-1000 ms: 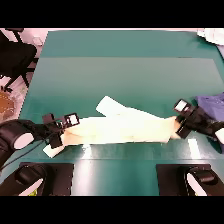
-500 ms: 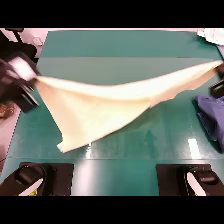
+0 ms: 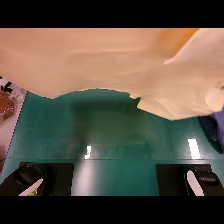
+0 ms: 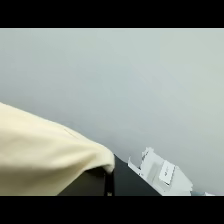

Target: Fold the shirts.

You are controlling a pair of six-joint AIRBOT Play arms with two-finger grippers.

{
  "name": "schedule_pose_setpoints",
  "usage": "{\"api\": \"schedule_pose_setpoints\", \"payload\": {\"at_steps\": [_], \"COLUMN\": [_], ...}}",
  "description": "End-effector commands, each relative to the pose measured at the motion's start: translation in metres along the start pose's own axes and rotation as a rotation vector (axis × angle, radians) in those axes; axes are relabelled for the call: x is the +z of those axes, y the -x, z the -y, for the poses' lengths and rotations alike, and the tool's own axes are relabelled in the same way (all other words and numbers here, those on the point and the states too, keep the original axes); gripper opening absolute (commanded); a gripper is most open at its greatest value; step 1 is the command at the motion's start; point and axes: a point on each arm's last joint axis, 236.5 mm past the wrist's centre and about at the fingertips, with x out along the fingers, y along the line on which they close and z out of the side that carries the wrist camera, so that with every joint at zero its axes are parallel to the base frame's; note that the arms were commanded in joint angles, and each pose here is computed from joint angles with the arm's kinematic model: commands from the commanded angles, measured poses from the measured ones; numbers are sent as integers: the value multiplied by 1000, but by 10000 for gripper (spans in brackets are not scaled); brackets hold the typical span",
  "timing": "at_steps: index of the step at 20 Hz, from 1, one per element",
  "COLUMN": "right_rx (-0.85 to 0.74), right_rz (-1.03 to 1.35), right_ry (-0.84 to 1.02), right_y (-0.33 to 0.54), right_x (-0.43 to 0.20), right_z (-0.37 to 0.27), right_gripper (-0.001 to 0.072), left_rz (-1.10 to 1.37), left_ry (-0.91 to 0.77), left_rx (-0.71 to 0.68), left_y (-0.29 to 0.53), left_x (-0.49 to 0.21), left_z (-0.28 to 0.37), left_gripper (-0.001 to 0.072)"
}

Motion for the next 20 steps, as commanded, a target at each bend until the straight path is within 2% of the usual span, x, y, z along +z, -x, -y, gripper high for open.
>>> {"api": "schedule_pose_setpoints", "payload": {"at_steps": [1,2,5,8,13,16,20], "right_rx": [38,45,44,82,342,424,557], "right_rz": [100,133,199,160,-115,-259,-476], "right_ry": [-31,-37,-37,-46,-145,-202,-253], "right_y": [54,68,97,89,15,-39,-104], "right_x": [36,43,57,49,-11,-51,-120], "right_z": [-13,-17,-21,-29,-77,-91,-127], "right_gripper": [20,20,20,20,20,20,20], "left_rz": [62,77,81,78,-175,-301,-399], "left_ry": [47,58,63,69,64,21,-85], "left_rx": [-211,-252,-261,-265,-317,-367,-326], "left_y": [32,34,35,35,-9,-67,-148], "left_x": [19,23,25,24,-25,-62,-121], "left_z": [38,47,49,50,73,111,149], "left_gripper": [20,19,17,17,19,20,20]}}
